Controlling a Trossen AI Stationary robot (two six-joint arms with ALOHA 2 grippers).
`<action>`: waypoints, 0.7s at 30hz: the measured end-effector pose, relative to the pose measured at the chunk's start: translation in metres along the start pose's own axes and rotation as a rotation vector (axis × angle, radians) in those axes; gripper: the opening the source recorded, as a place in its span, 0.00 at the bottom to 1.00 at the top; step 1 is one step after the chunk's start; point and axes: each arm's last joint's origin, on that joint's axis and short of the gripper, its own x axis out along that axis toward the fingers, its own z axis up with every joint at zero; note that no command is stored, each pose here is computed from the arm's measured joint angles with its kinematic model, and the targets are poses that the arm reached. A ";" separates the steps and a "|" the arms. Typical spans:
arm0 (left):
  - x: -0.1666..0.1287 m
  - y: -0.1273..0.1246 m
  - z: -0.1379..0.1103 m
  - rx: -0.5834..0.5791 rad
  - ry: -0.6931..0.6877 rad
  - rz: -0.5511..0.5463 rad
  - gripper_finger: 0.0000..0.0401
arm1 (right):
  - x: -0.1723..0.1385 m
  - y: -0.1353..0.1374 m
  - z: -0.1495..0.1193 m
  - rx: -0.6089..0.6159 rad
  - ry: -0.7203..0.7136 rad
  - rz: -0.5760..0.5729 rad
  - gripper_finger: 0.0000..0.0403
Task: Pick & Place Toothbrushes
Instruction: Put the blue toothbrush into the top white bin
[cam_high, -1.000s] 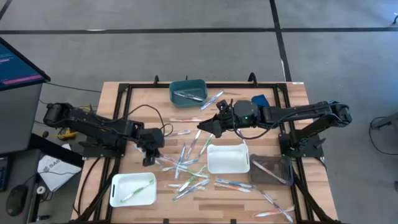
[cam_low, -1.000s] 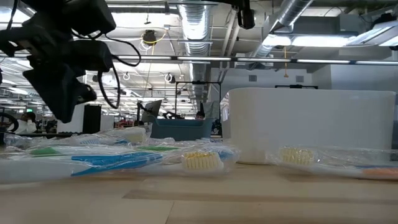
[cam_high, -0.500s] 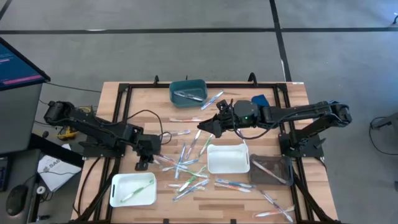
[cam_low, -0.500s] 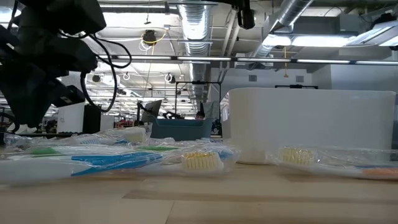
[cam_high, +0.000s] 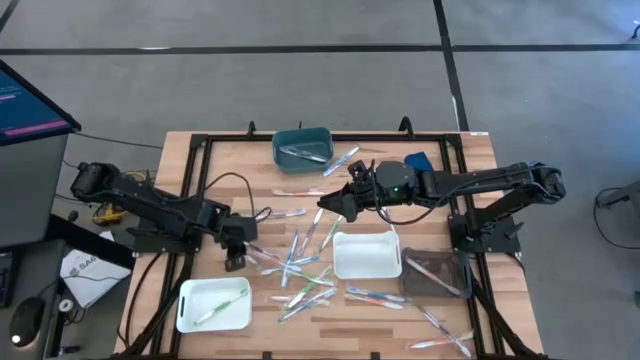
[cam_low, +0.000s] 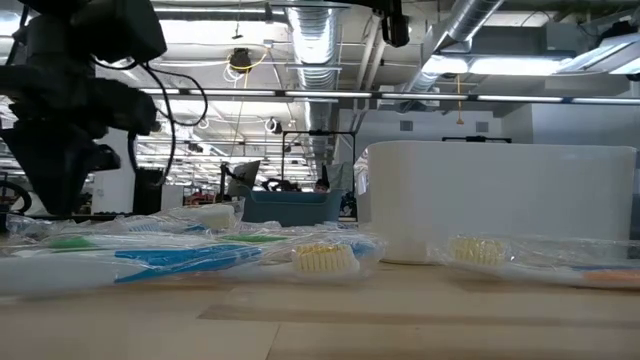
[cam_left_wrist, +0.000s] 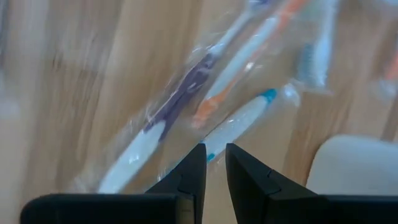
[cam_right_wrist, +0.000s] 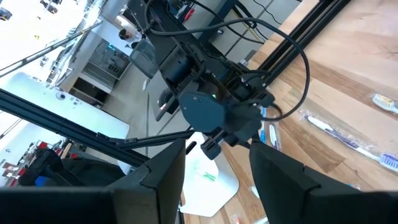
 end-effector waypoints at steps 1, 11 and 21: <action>0.001 0.001 -0.001 -0.066 0.004 0.002 0.13 | 0.000 0.000 0.000 0.000 0.000 0.000 0.43; 0.002 0.001 -0.003 -0.498 0.042 -0.025 0.13 | 0.000 0.000 0.000 0.000 0.000 -0.001 0.43; 0.002 0.000 -0.004 -0.374 0.068 -0.061 0.13 | 0.000 0.000 0.000 0.000 0.000 0.000 0.43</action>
